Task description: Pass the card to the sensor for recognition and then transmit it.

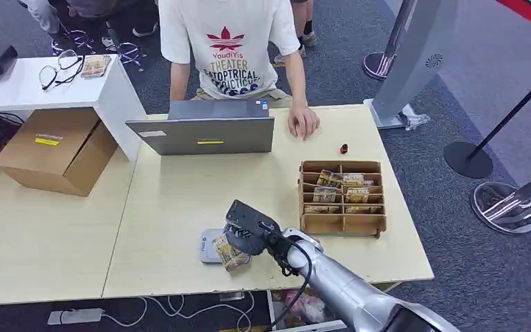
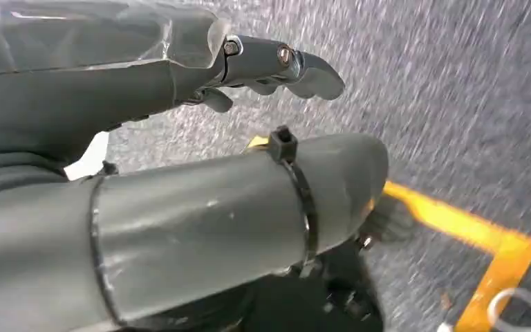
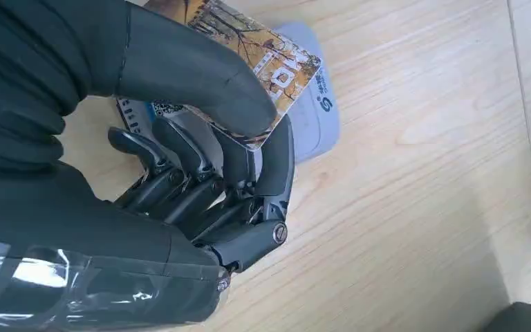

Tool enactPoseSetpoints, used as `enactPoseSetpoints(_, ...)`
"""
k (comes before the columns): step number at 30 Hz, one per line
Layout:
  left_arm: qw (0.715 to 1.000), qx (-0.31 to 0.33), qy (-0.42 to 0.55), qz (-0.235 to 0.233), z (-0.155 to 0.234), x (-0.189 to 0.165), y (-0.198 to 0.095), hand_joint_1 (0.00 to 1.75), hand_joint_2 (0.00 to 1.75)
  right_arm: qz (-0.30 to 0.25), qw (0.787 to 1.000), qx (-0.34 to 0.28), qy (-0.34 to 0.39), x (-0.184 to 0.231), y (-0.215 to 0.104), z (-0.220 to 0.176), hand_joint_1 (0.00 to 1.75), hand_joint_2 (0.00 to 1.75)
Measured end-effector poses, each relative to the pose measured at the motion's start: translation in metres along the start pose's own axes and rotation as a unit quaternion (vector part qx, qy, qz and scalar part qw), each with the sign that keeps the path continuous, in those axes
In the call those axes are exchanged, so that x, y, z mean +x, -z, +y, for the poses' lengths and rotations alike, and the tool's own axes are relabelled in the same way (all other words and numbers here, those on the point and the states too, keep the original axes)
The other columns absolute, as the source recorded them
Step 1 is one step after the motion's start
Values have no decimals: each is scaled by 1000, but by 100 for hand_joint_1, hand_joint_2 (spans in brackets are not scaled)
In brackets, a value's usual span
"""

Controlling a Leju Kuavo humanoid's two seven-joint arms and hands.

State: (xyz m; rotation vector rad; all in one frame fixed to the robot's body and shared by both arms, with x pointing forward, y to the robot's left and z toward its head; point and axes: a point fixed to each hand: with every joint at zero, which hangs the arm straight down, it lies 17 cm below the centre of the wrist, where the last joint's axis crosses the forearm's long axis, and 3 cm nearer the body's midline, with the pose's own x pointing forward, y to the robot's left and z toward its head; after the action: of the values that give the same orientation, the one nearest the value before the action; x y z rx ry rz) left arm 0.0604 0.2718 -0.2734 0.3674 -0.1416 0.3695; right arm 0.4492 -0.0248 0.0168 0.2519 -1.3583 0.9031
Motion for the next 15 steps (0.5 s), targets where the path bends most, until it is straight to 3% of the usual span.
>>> enactPoseSetpoints(15,1000,2,-3,-3,-20,-8,-13,0,0,26,999,-14,-19,-26,-9,-18,175,175)
